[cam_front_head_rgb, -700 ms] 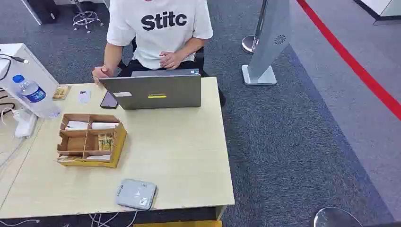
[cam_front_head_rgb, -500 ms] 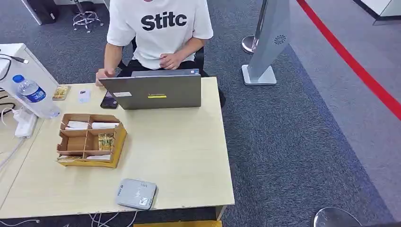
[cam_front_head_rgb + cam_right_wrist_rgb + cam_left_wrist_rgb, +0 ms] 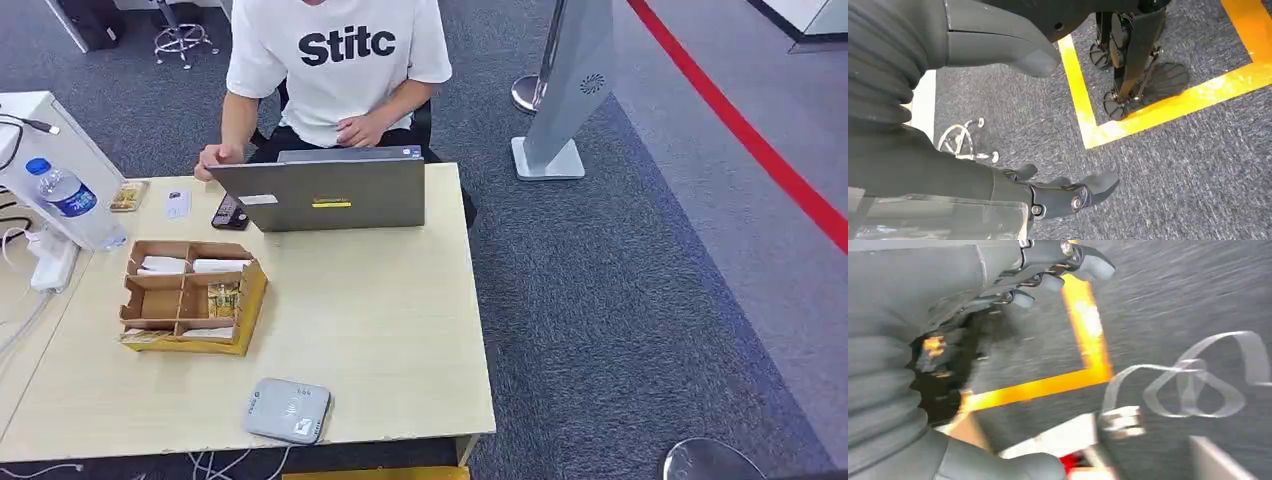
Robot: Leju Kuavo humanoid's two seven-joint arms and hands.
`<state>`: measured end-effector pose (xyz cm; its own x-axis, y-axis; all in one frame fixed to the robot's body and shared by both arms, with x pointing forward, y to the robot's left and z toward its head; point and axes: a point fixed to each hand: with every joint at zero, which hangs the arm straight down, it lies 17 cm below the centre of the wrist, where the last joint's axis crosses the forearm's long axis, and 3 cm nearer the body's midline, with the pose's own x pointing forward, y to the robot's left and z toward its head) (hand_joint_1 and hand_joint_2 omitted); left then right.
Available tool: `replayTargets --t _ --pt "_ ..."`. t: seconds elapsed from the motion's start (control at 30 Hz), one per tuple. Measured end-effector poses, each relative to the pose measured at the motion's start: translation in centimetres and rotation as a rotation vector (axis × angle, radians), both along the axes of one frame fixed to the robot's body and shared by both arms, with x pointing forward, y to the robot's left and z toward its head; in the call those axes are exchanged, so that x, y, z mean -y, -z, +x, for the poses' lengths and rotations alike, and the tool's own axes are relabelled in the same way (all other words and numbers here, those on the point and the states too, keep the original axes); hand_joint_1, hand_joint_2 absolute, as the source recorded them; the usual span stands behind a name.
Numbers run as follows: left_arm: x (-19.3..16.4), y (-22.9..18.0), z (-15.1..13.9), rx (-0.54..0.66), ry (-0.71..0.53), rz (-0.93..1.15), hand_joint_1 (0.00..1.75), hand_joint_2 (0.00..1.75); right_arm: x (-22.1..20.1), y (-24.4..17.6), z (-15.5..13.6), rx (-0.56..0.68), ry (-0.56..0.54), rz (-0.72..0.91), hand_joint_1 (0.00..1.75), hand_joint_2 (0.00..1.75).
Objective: Pass the card to the sensor for recognition and then transmit it.
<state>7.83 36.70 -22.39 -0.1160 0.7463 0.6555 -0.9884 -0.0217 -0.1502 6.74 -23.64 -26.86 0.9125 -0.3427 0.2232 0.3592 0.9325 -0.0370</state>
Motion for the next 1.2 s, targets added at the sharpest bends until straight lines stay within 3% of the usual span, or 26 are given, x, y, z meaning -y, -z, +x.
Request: replayTargets --t 0.1,0.43,0.47,0.5,0.53,0.57,0.63,0.7,0.8,0.97,1.03,1.1,1.2 --pt "-2.6 -2.1 0.3 0.052 -0.029 0.134 0.00 1.75 -0.1 0.0 0.0 0.004 0.021 -0.013 0.00 1.75" --pt "-4.5 -3.8 0.6 0.099 -0.046 0.220 0.00 1.75 -0.4 -0.1 0.0 0.005 0.024 -0.018 0.00 1.75" --pt "-7.5 -5.7 1.1 0.211 -0.106 0.270 0.00 1.75 -0.6 0.0 -0.1 -0.004 0.008 -0.008 0.00 1.75" --pt "-10.2 -6.8 0.7 0.229 -0.152 0.278 0.00 1.75 -0.7 0.0 -0.4 -0.016 -0.013 0.007 0.00 1.75" --pt "-17.2 -11.6 -0.2 0.191 -0.187 0.389 0.00 1.75 -0.3 0.0 -1.0 -0.041 -0.051 0.022 0.00 1.75" --pt "-21.6 -17.1 0.2 0.178 -0.148 0.585 0.00 1.75 0.0 0.0 -1.4 -0.054 -0.052 0.017 0.00 1.75" --pt "-24.5 -24.5 1.9 0.203 -0.052 0.867 0.00 1.75 0.3 0.1 -1.9 -0.067 -0.052 0.002 0.00 1.75" --pt "-25.3 -29.9 4.3 0.288 0.046 1.063 0.00 1.75 0.4 0.1 -2.4 -0.075 -0.063 -0.009 0.00 1.75" --pt "-25.6 -34.5 6.9 0.378 0.147 1.190 0.00 1.75 0.0 0.1 -2.8 -0.078 -0.080 -0.007 0.00 1.75" --pt "-26.0 -37.7 8.2 0.412 0.198 1.275 0.00 1.75 -0.4 0.2 -3.3 -0.084 -0.096 -0.002 0.00 1.75" --pt "-24.9 -39.7 9.9 0.430 0.309 1.333 0.00 1.75 -0.5 0.2 -3.4 -0.082 -0.103 0.003 0.00 1.75" --pt "-23.4 -42.3 11.9 0.338 0.440 1.441 0.00 1.75 -0.7 0.1 -3.3 -0.074 -0.113 0.009 0.00 1.75" --pt "-19.0 -45.0 16.8 0.028 0.685 1.642 0.00 1.75 -1.1 0.2 -3.8 -0.090 -0.142 0.029 0.00 1.75"
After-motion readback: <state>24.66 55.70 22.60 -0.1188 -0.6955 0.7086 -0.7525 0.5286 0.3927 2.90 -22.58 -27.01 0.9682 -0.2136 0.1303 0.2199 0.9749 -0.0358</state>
